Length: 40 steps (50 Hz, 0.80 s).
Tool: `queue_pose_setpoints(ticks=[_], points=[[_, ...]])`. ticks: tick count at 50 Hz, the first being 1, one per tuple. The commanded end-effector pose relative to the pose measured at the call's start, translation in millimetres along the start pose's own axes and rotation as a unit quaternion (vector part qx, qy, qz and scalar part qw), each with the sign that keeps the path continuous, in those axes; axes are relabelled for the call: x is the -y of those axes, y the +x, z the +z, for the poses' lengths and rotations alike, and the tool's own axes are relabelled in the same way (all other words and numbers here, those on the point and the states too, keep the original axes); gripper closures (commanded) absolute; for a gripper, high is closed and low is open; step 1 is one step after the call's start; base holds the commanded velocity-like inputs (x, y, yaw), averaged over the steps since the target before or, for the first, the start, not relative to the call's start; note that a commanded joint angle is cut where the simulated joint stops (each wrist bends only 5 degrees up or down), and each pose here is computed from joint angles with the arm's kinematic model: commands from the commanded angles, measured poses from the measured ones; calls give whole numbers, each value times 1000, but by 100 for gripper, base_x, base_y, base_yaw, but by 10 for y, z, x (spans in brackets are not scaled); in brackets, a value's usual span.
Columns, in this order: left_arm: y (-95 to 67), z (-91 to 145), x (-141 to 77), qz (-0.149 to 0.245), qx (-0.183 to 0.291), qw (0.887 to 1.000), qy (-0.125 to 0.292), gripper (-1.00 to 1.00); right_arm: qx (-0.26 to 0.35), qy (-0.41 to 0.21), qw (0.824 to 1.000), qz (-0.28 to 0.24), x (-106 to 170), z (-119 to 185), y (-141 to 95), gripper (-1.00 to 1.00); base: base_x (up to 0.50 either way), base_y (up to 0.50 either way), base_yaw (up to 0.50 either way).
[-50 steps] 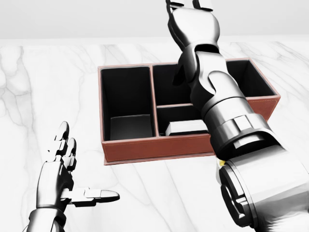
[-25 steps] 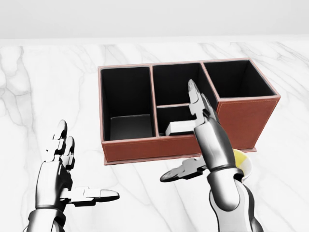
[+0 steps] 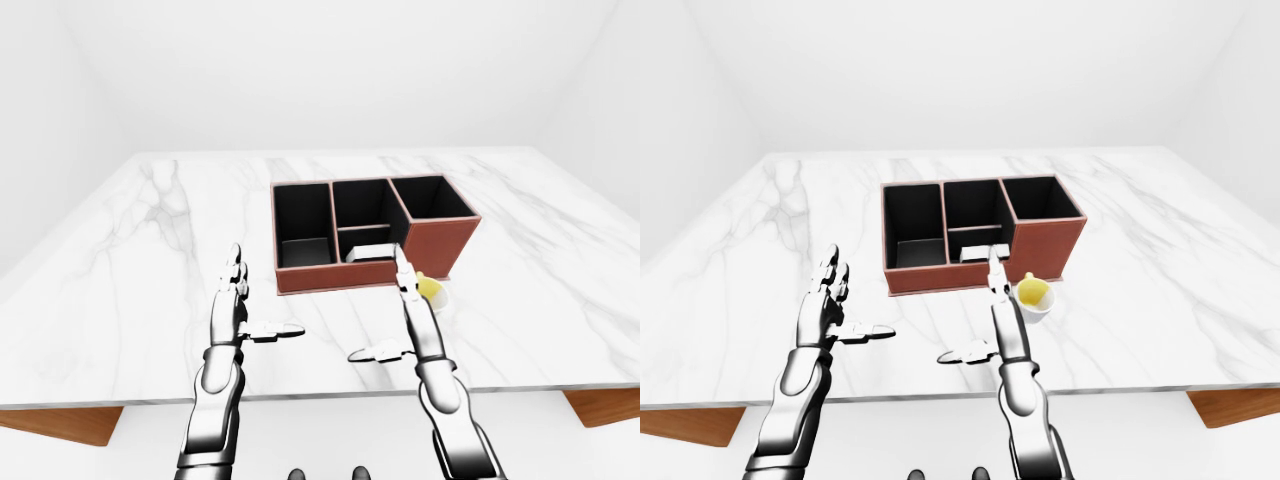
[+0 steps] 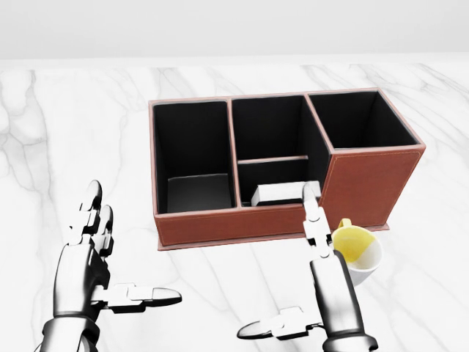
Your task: Pick up the book and place it in the caddy.
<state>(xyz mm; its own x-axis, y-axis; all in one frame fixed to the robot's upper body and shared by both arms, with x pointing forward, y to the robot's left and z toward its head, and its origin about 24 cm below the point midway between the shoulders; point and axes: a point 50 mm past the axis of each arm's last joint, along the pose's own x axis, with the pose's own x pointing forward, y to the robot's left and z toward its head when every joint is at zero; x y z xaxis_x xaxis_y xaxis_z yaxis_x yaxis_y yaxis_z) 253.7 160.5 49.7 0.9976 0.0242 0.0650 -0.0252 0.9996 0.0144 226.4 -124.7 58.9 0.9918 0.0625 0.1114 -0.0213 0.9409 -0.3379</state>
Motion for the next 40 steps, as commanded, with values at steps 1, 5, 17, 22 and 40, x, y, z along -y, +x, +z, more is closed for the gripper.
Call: queue_pose_setpoints(ticks=[1, 5, 17, 22, 40], points=[[-9, 7, 9, -2, 2, 1000, 1, -100, -10, 39, 999, 6, -121, -64, -179, -100, 0, 0, 0], [-8, 8, 8, -2, 3, 1000, 1, -100, 8, 81, 997, -7, -60, 43, -209, -100, 0, 0, 0], [-15, 52, 3, 4, 22, 1000, 10, -100, 24, 128, 991, -31, 44, 116, -185, -100, 0, 0, 0], [-21, 83, -9, 11, 29, 999, 12, -100, 26, 140, 989, -40, 70, 127, -183, -100, 0, 0, 0], [-16, 161, -113, 61, 46, 996, 36, -100, 13, 131, 989, -65, 126, 50, -125, -100, 0, 0, 0]])
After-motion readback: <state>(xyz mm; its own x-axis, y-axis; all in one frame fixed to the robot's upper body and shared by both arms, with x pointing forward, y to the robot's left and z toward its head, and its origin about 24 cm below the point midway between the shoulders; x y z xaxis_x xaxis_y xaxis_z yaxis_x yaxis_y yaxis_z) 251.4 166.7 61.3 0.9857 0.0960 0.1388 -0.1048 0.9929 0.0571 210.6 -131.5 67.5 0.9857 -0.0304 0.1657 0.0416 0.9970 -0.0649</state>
